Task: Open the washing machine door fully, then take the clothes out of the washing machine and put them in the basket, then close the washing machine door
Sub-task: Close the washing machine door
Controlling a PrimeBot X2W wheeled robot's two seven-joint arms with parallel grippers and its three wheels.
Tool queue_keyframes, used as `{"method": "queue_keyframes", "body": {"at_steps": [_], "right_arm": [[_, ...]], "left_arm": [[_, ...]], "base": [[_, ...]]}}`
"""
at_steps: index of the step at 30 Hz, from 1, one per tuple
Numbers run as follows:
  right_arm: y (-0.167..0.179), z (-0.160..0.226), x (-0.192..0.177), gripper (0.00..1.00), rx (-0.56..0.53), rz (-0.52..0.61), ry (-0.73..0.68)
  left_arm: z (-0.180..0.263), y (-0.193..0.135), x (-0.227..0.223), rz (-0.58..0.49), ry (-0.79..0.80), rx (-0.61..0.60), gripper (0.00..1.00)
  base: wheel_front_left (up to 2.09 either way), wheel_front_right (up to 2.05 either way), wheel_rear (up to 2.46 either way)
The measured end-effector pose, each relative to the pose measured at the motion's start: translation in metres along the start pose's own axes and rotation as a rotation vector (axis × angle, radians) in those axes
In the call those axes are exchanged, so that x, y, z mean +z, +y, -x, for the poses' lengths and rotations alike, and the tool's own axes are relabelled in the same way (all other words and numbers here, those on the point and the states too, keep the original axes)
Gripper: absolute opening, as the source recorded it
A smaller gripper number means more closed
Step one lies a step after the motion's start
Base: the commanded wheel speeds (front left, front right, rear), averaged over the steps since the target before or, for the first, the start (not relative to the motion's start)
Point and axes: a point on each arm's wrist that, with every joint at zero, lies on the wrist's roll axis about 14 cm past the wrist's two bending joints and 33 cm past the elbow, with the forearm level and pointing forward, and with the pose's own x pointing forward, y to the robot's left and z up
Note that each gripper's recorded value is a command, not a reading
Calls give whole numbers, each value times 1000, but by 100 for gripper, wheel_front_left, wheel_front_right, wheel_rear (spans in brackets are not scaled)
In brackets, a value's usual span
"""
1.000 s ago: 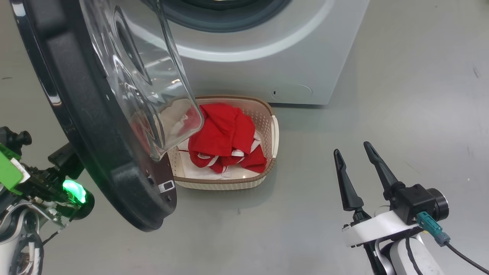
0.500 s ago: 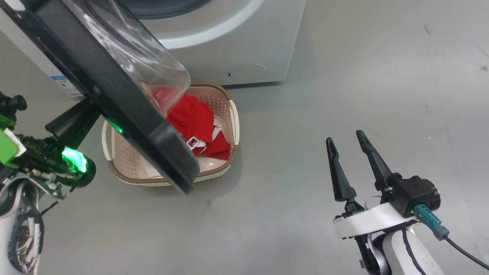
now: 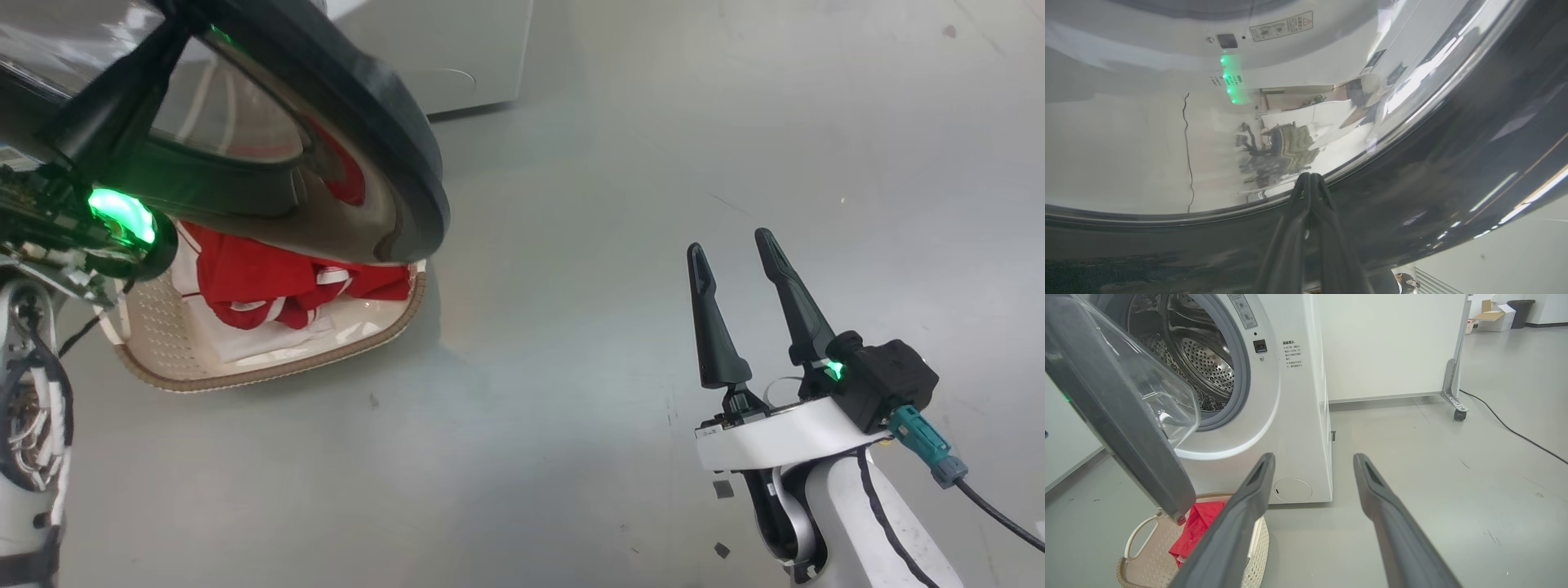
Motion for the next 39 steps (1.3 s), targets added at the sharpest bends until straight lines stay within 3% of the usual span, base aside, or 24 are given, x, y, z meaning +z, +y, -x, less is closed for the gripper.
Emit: {"method": "queue_keyframes", "body": {"at_steps": [24, 39], "right_arm": [[-52, 3, -12, 100, -177, 1, 49], [-60, 0, -10, 100, -206, 17, 43]], "left_arm": [[-94, 77, 41, 70, -56, 21, 0], [-103, 95, 38, 120, -68, 34, 0]], "base": [[0, 0, 0], [0, 0, 0]]}}
